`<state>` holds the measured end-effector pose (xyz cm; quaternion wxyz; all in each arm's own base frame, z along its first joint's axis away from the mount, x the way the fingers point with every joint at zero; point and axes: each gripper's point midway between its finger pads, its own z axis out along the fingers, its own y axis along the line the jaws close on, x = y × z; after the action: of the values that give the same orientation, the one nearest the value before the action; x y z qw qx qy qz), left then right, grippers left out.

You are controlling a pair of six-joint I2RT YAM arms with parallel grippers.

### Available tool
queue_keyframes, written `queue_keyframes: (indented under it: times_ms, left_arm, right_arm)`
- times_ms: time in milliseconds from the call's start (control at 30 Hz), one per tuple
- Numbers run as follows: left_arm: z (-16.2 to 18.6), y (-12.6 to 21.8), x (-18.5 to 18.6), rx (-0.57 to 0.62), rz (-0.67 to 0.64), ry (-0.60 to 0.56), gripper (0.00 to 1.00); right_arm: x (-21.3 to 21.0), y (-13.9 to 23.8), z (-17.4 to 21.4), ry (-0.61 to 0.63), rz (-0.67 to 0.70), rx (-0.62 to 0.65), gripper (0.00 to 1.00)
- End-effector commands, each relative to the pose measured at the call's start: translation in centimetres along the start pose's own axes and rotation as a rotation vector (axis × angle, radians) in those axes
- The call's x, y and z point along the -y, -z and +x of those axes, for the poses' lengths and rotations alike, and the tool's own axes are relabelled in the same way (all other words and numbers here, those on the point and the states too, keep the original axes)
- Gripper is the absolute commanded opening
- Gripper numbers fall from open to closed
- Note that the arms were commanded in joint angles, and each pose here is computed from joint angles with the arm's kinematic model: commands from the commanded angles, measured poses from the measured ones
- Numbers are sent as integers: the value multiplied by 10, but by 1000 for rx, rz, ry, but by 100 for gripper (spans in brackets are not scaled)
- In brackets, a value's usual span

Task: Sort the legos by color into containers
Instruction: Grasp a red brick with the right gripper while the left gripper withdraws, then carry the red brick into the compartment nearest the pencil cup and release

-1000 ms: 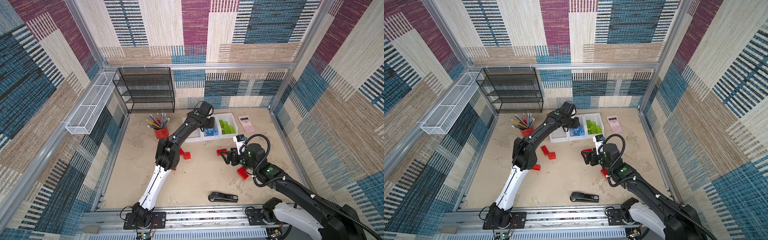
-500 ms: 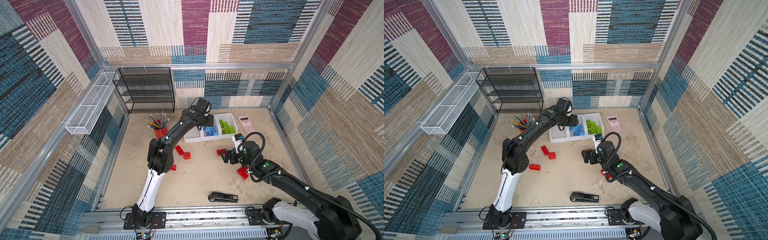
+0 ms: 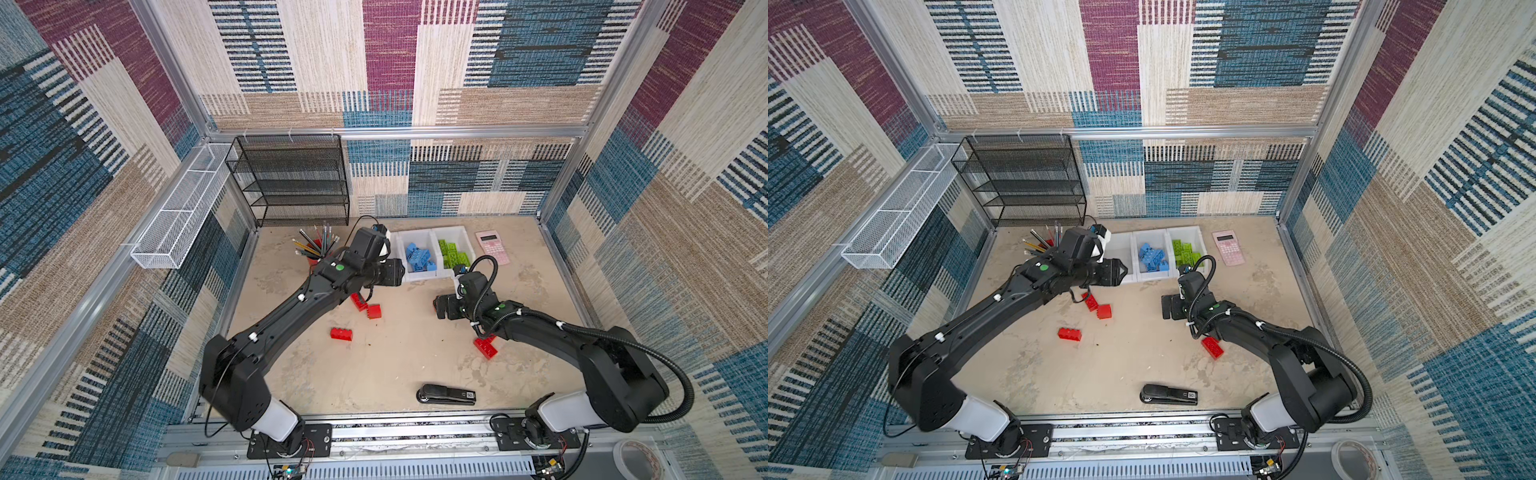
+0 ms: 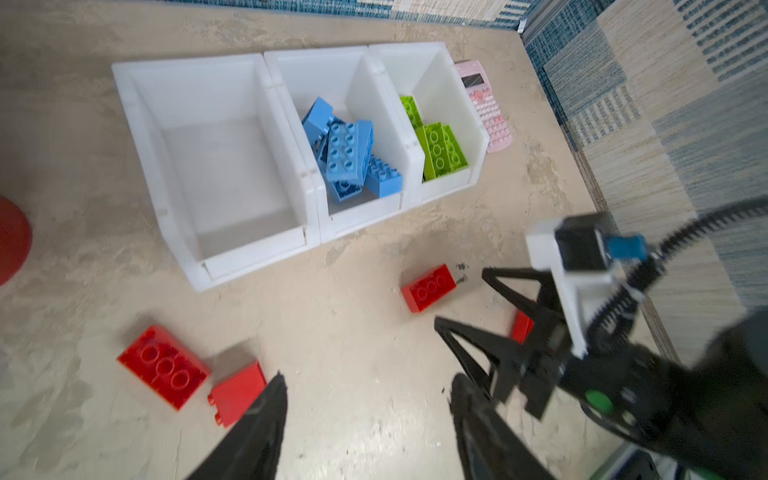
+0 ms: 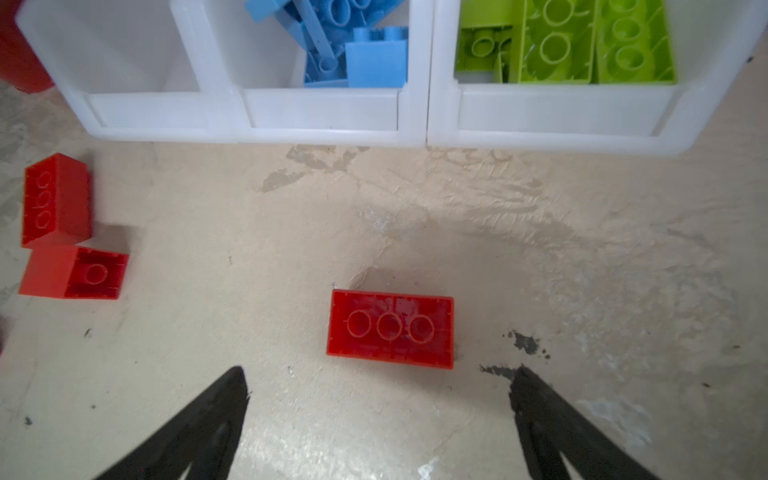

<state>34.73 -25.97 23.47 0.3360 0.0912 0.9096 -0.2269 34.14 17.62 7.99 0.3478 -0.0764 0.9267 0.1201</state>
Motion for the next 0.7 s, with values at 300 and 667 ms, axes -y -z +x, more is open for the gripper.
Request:
queue_keyframes:
  times_ms: [300, 667]
  left_arm:
    - [87, 60, -54, 23, -88, 65, 64]
    - [113, 60, -70, 1, -118, 80, 64]
  right_arm:
    - [11, -43, 12, 24, 122, -48, 98]
    - [7, -45, 21, 27, 142, -57, 69]
